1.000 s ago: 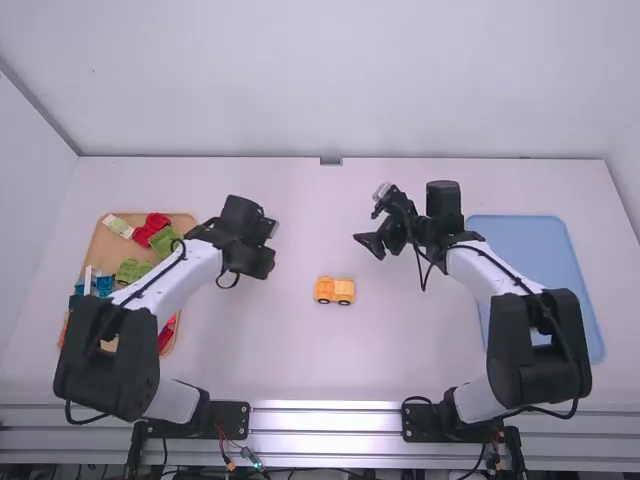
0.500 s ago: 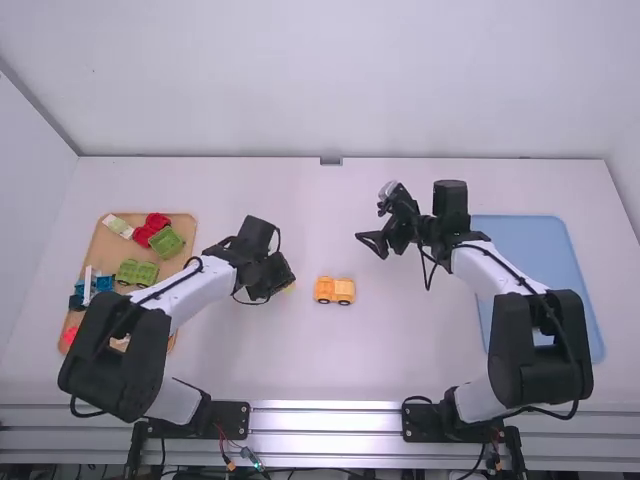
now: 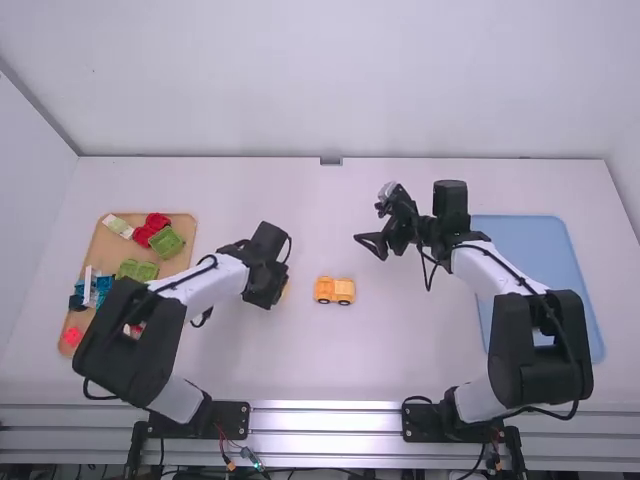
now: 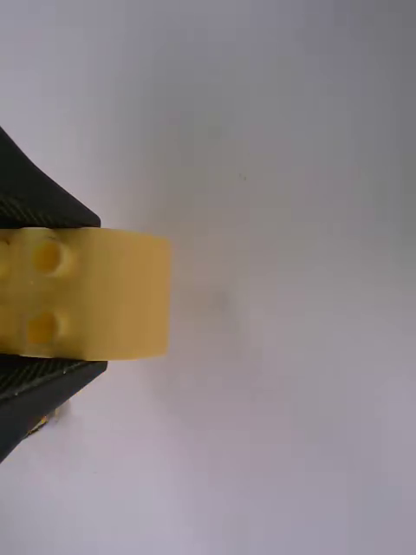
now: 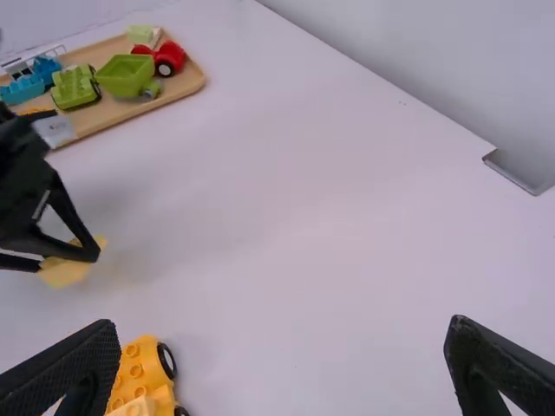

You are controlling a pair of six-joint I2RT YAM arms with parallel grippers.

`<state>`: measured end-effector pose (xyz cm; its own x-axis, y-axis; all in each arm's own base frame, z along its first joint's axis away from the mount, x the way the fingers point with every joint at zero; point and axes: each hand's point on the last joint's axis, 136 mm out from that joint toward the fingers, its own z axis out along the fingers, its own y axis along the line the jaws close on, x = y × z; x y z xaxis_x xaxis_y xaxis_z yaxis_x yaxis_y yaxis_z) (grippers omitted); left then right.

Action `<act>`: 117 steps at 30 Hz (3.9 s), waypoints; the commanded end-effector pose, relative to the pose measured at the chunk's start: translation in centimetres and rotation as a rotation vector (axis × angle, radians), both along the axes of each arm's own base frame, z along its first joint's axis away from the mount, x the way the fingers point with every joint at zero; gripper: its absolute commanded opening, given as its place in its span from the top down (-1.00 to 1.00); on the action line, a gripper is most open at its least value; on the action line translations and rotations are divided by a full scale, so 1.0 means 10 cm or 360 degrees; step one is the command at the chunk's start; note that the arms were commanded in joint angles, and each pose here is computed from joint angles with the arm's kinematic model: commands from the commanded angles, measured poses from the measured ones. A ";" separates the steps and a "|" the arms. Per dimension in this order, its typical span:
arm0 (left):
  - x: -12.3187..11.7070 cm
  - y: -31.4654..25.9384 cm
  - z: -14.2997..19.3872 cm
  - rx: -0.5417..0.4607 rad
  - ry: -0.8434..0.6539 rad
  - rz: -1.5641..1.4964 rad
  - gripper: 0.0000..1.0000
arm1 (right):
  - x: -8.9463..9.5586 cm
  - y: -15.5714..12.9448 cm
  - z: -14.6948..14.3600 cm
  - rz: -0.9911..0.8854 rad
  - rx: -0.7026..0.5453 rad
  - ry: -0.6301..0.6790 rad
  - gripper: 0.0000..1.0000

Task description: Assemble lego blocks to make yellow taxi

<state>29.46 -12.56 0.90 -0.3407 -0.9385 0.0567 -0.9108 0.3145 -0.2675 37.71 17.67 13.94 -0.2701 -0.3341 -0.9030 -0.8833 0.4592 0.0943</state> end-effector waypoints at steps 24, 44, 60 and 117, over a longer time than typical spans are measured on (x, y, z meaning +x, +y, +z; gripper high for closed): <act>0.04 -0.23 -0.05 0.0148 0.0350 0.0603 0.95 | -0.01 0.02 0.23 0.0031 0.0034 -0.0051 -0.97; 0.06 -0.21 -0.17 0.0119 0.0313 0.0579 -0.35 | -0.01 0.02 0.23 0.0031 0.0033 -0.0047 -0.97; 0.28 -0.17 0.51 0.0322 0.0247 -0.0377 -0.99 | 0.00 0.01 0.22 0.0040 0.0008 -0.0094 -0.97; -0.06 -0.32 -0.13 0.0097 -0.2521 -0.3307 -0.65 | -0.20 0.25 0.18 0.0247 -0.0038 -0.0178 -0.97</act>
